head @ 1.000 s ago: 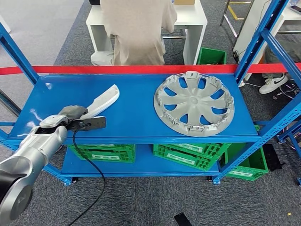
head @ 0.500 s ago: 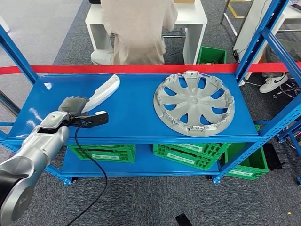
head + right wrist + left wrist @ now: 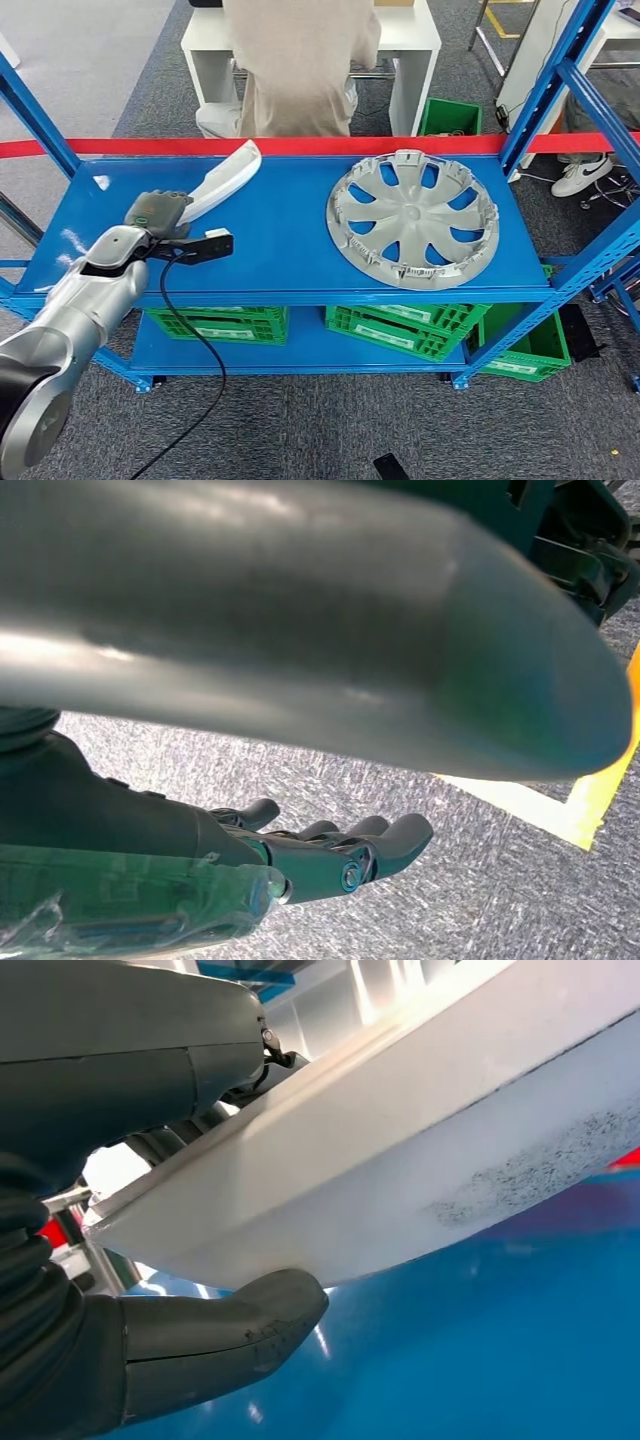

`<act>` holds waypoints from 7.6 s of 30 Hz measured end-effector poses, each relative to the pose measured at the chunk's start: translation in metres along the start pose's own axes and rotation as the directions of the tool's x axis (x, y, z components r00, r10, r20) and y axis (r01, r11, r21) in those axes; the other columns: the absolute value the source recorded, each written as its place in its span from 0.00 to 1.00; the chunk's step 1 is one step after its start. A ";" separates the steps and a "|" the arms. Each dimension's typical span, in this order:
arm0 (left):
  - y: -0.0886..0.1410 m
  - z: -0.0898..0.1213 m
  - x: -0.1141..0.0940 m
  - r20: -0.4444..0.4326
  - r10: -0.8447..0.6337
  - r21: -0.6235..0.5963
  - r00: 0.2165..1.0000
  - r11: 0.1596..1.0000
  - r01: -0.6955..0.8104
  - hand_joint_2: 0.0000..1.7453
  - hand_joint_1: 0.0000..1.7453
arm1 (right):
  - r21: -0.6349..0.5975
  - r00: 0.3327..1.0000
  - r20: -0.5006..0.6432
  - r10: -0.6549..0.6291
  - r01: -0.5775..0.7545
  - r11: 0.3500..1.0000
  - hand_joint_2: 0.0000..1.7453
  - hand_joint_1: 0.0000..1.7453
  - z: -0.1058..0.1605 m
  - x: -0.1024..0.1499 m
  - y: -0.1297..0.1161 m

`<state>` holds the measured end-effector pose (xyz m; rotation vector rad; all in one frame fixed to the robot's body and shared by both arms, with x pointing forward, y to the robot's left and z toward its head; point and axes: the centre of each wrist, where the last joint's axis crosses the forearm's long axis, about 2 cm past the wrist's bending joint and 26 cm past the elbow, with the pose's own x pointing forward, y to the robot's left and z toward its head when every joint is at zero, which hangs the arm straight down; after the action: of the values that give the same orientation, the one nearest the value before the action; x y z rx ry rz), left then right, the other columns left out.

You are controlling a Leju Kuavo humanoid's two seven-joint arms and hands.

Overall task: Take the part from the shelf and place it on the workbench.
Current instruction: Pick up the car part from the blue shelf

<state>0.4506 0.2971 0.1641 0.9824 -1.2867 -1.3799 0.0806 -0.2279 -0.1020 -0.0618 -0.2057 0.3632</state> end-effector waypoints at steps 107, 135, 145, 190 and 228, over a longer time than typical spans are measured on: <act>-0.007 0.006 -0.021 -0.115 0.056 -0.414 0.992 0.905 -0.099 1.00 0.00 | 0.013 1.000 0.012 0.015 -0.016 1.000 0.00 0.00 0.000 0.005 -0.002; -0.006 0.005 -0.021 -0.115 0.056 -0.401 0.992 0.911 -0.098 1.00 0.00 | 0.013 1.000 0.013 0.015 -0.015 1.000 0.00 0.00 0.000 0.005 -0.002; -0.007 0.006 -0.020 -0.105 0.050 -0.403 0.993 0.911 -0.088 1.00 0.09 | 0.013 1.000 0.013 0.017 -0.017 1.000 0.00 0.00 0.000 0.005 -0.002; -0.036 0.018 -0.019 -0.202 -0.186 -0.433 0.961 0.898 0.083 1.00 1.00 | 0.009 0.999 0.001 0.037 -0.037 0.999 0.00 0.00 0.000 0.004 -0.001; -0.037 0.019 -0.019 -0.180 -0.207 -0.393 0.962 0.912 0.122 1.00 0.00 | 0.008 0.999 0.002 0.043 -0.043 0.999 0.00 0.00 0.000 0.005 -0.002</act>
<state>0.4313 0.3180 0.1281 0.9560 -0.7477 -1.5313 0.0855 -0.2276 -0.1010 -0.0579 -0.2045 0.4068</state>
